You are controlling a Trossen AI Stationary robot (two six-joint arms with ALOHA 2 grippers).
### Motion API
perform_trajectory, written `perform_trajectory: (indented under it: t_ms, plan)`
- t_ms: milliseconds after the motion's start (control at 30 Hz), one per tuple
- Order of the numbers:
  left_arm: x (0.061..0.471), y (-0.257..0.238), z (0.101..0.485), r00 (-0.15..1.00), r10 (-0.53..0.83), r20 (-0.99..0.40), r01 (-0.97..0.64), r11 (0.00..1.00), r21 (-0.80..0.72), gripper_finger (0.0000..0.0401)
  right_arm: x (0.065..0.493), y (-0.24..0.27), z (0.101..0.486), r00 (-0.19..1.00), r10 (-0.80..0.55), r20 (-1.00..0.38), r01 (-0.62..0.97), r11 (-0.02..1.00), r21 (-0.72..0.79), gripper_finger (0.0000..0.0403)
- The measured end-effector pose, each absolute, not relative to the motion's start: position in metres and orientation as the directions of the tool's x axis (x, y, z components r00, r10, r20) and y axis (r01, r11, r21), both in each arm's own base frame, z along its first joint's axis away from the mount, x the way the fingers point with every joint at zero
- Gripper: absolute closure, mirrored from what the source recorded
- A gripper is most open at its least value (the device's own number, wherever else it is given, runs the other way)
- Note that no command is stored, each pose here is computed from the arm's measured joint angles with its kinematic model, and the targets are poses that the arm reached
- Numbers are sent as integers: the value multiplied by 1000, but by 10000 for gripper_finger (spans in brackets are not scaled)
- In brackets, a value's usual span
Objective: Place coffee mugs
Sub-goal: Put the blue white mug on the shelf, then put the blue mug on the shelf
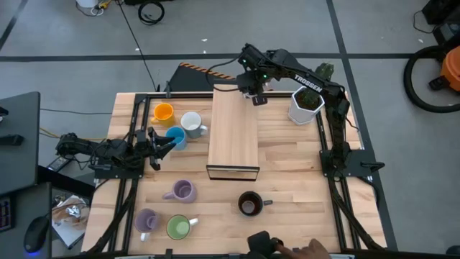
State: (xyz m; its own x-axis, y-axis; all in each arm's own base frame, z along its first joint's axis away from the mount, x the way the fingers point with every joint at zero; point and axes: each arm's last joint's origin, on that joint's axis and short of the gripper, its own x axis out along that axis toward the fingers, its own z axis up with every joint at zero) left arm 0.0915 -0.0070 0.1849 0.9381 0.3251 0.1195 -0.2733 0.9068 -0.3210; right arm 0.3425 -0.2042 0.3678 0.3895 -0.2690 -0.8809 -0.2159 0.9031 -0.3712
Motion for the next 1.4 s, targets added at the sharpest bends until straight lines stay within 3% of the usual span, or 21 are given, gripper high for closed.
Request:
perform_trajectory:
  t_ms: [200,700,1400]
  plan:
    - [91,-7,185,938,325,119,-274,907,-320,260,345,-205,369,412,-282,-866,-279,866,-415,295]
    - [91,-7,185,938,326,117,-275,907,-321,260,338,-213,369,394,-284,-874,-190,905,-380,293]
    - [91,-7,185,938,326,119,-276,909,-314,260,341,-197,372,323,-374,-869,-77,905,-418,229]
